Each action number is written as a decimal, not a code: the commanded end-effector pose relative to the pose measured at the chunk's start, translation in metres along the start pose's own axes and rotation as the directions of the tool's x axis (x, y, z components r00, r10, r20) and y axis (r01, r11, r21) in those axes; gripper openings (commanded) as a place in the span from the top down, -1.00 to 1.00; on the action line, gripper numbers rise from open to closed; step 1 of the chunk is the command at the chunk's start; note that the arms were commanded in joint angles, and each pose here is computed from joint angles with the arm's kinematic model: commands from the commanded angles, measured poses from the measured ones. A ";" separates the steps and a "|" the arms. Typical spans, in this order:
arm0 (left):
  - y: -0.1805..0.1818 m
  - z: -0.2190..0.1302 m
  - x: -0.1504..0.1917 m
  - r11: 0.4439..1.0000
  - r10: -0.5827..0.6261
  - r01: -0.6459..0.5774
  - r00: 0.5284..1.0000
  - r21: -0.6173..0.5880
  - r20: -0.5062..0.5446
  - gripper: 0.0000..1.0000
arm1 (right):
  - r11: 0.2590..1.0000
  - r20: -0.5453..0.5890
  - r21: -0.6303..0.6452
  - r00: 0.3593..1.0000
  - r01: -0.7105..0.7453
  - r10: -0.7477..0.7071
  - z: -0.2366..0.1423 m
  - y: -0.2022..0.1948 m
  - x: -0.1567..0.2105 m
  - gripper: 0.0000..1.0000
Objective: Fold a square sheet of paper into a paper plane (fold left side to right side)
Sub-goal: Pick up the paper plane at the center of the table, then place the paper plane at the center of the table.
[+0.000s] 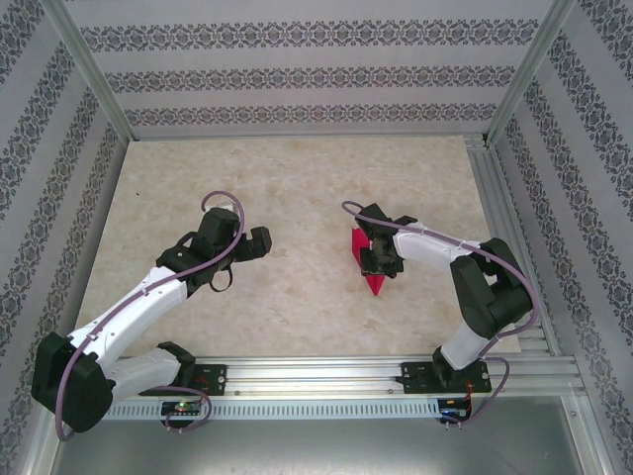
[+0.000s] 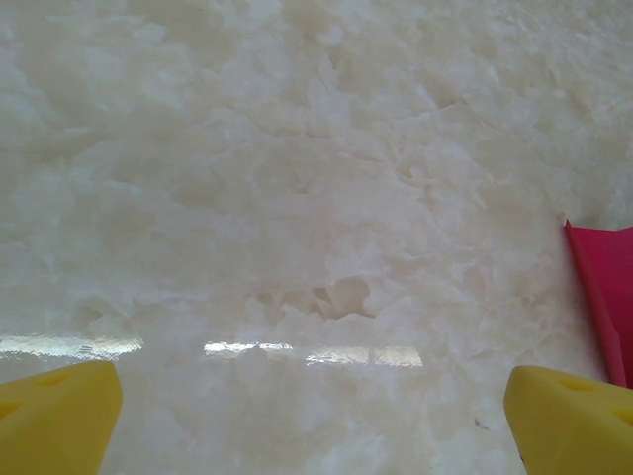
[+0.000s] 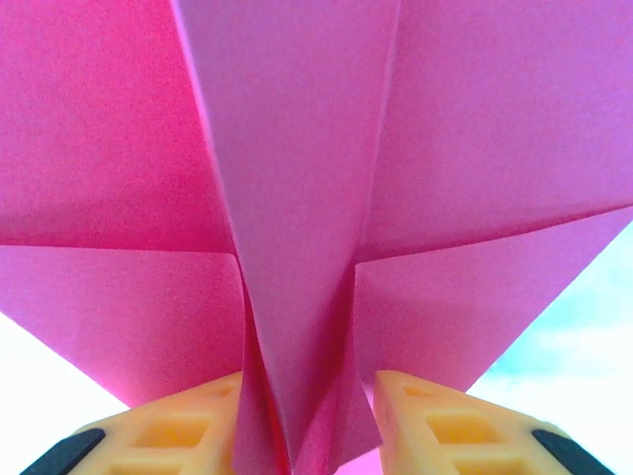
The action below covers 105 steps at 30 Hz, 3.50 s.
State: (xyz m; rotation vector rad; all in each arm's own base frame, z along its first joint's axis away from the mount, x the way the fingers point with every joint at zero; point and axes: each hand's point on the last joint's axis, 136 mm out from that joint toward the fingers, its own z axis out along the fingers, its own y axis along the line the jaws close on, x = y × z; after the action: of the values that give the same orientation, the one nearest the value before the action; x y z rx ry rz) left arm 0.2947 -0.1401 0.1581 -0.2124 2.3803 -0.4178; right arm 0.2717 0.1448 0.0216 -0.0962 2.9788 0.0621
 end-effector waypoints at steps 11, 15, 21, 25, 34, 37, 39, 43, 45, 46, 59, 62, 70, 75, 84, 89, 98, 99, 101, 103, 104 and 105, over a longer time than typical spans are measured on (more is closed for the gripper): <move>0.001 -0.010 -0.009 1.000 0.019 -0.019 0.999 -0.007 0.026 -1.00 | 1.000 -0.004 0.006 1.000 0.001 -0.001 0.002 0.000 -0.003 0.58; 0.001 -0.010 -0.008 1.000 0.018 -0.018 0.999 -0.009 0.026 -1.00 | 1.000 0.006 0.004 1.000 0.006 -0.006 -0.004 0.001 -0.005 0.74; 0.001 -0.012 -0.010 1.000 0.018 -0.018 0.999 -0.006 0.034 -1.00 | 1.000 0.045 0.004 0.999 0.018 -0.018 -0.026 0.003 -0.011 0.95; 0.001 -0.020 -0.015 1.000 0.015 -0.014 0.998 -0.005 0.060 -1.00 | 1.000 0.085 -0.029 0.996 0.009 -0.007 -0.045 0.015 -0.015 1.00; 0.009 -0.034 -0.018 0.999 0.029 -0.026 0.995 -0.029 0.095 -1.00 | 0.993 0.124 -0.053 0.986 -0.101 0.107 -0.051 0.058 -0.030 1.00; 0.011 -0.035 -0.016 0.998 0.044 -0.041 0.995 -0.037 0.086 -0.99 | 0.992 0.109 -0.044 0.986 -0.122 0.126 -0.040 0.071 -0.034 1.00; 0.012 -0.035 -0.014 0.998 0.051 -0.048 0.996 -0.041 0.078 -1.00 | 0.993 0.095 -0.033 0.989 -0.111 0.114 -0.033 0.081 -0.036 1.00; 0.013 -0.032 -0.011 0.998 0.059 -0.056 0.996 -0.043 0.070 -1.00 | 0.997 0.076 0.007 0.994 -0.073 0.073 -0.019 0.090 -0.042 1.00; 0.013 -0.032 -0.010 0.998 0.060 -0.057 0.996 -0.041 0.066 -1.00 | 0.998 0.071 0.019 0.996 -0.052 0.050 -0.014 0.092 -0.046 1.00; 0.013 -0.032 -0.010 0.998 0.061 -0.059 0.996 -0.039 0.066 -1.00 | 0.999 0.068 0.026 0.997 -0.038 0.036 -0.013 0.093 -0.049 1.00; 0.013 -0.032 -0.008 0.997 0.067 -0.065 0.996 -0.038 0.058 -0.99 | 0.997 -0.011 0.072 1.000 -0.010 0.011 0.017 0.092 -0.056 1.00; 0.013 -0.032 -0.008 0.997 0.066 -0.064 0.996 -0.039 0.058 -1.00 | 0.997 -0.026 0.078 1.000 -0.007 0.009 0.024 0.091 -0.054 1.00; 0.013 -0.032 -0.008 0.997 0.070 -0.068 0.996 -0.039 0.057 -1.00 | 0.998 -0.023 0.069 1.000 -0.005 0.007 0.020 0.093 -0.055 0.97; 0.013 -0.031 -0.008 0.997 0.067 -0.065 0.996 -0.039 0.055 -1.00 | 0.998 -0.006 0.066 1.000 0.011 -0.011 0.006 0.093 -0.060 0.78; 0.013 -0.031 -0.007 0.997 0.066 -0.064 0.996 -0.039 0.052 -0.99 | 0.998 0.015 0.059 1.000 0.021 -0.022 -0.010 0.093 -0.064 0.60; 0.013 -0.031 -0.007 0.997 0.067 -0.065 0.996 -0.039 0.052 -0.99 | 0.997 0.024 0.067 0.999 0.025 -0.027 -0.019 0.091 -0.064 0.47; 0.015 -0.034 -0.011 0.998 0.047 -0.043 0.996 -0.055 0.070 -0.99 | 0.998 0.077 0.050 0.996 0.049 -0.053 -0.064 0.091 -0.068 0.22; 0.016 -0.034 -0.013 0.998 0.043 -0.038 0.996 -0.059 0.076 -1.00 | 0.997 0.096 0.052 0.994 0.056 -0.061 -0.072 0.089 -0.070 0.20; 0.018 -0.036 -0.017 0.997 0.033 -0.026 0.995 -0.075 0.092 -1.00 | 0.996 0.159 0.062 0.985 0.065 -0.074 -0.096 0.082 -0.076 0.11; 0.022 -0.039 -0.022 0.995 0.024 -0.012 0.993 -0.103 0.114 -0.99 | 0.994 0.222 0.078 0.971 0.075 -0.091 -0.117 0.071 -0.081 0.00; 0.025 -0.041 -0.024 0.993 0.021 -0.006 0.992 -0.121 0.123 -1.00 | 0.993 0.256 0.092 0.962 0.078 -0.099 -0.129 0.063 -0.083 -0.05; 0.027 -0.042 -0.027 0.991 0.021 -0.002 0.991 -0.135 0.134 -0.99 | 0.991 0.284 0.107 0.953 0.078 -0.106 -0.137 0.056 -0.084 -0.09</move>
State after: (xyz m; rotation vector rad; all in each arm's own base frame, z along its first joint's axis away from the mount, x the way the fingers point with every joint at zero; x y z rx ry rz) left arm 0.2819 -0.1113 0.1767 -0.2141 2.3249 -0.2861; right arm 0.3223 0.2255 0.1313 -0.1829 2.8041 0.0064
